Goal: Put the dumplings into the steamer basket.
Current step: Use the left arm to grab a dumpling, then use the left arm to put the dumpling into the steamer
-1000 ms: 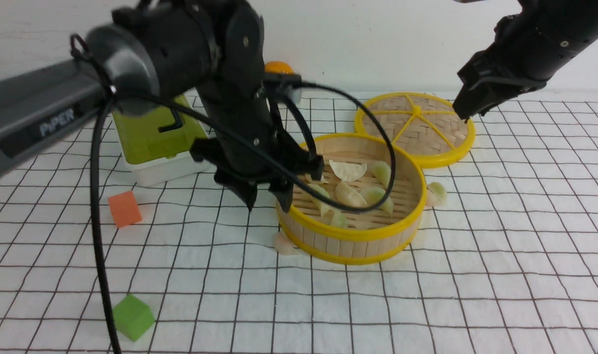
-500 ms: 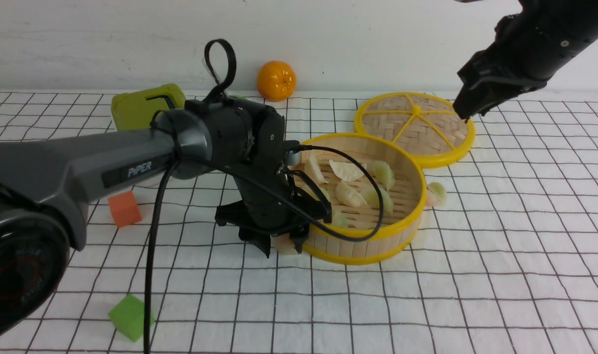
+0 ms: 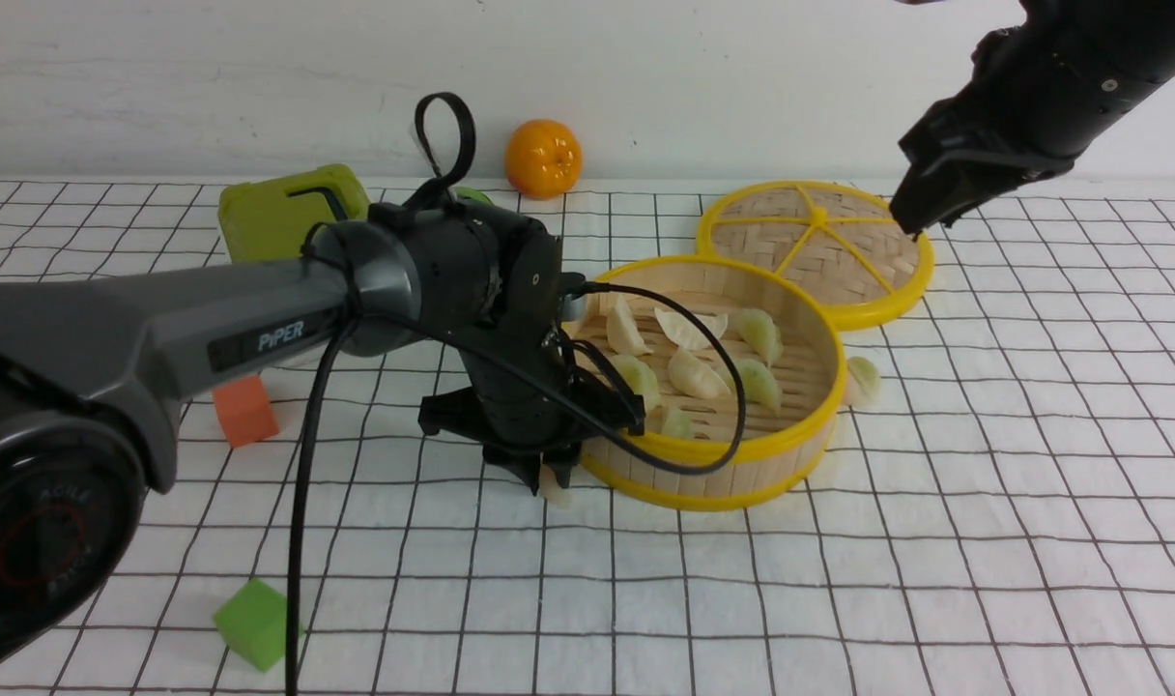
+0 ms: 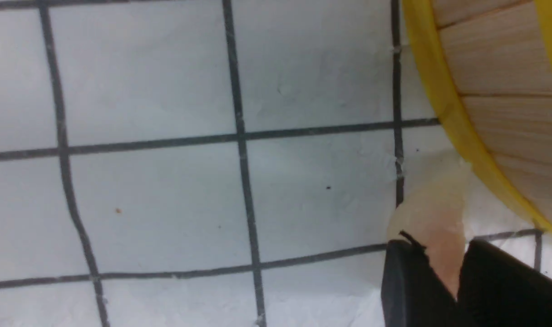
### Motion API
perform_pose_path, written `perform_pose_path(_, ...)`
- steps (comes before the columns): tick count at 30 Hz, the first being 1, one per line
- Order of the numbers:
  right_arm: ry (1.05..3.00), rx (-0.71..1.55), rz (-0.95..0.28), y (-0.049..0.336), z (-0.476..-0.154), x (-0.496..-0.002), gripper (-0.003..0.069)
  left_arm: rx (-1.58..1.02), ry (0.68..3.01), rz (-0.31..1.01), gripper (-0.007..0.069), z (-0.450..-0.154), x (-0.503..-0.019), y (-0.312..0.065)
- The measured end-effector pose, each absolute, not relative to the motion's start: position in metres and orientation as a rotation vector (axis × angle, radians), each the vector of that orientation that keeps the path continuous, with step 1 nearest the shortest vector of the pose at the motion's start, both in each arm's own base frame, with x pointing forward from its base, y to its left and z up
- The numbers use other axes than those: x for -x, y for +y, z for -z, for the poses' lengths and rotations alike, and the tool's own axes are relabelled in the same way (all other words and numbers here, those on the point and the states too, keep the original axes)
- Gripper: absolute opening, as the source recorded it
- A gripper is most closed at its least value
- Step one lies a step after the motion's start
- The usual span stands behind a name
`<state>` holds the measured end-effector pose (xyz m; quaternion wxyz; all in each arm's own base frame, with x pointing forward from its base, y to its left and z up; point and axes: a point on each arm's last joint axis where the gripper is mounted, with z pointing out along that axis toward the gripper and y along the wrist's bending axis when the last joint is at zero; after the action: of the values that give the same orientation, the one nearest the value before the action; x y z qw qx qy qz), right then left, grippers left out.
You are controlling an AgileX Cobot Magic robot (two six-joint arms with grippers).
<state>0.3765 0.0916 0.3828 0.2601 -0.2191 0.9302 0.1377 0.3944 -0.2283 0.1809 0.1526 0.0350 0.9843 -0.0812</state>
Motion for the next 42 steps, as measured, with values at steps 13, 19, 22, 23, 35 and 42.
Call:
perform_pose_path(13, 2.518, 0.598, -0.372, 0.092, -0.383, -0.377, 0.0239, -0.185, 2.772, 0.195, -0.0013, -0.215, -0.39, -0.223)
perform_pose_path(19, 2.518, 0.598, -0.372, 0.092, -0.383, -0.377, 0.0239, -0.176, 2.791, 0.206, 0.0094, -0.207, -0.392, -0.225)
perform_pose_path(22, 2.518, 0.598, -0.372, 0.092, -0.383, -0.377, 0.0239, -0.176, 2.809, 0.197, 0.0232, -0.197, -0.393, -0.226)
perform_pose_path(23, 2.518, 0.598, -0.372, 0.092, -0.383, -0.377, 0.0239, -0.177, 2.814, 0.194, 0.0274, -0.193, -0.394, -0.227)
perform_pose_path(35, 2.518, 0.598, -0.372, 0.092, -0.383, -0.377, 0.0239, -0.181, 2.812, 0.197, 0.0148, -0.176, -0.399, -0.23)
perform_pose_path(42, 2.507, 0.606, -0.262, 0.084, -0.391, -0.371, 0.0239, -0.274, 2.843, 0.139, 0.0148, -0.194, -0.391, -0.224)
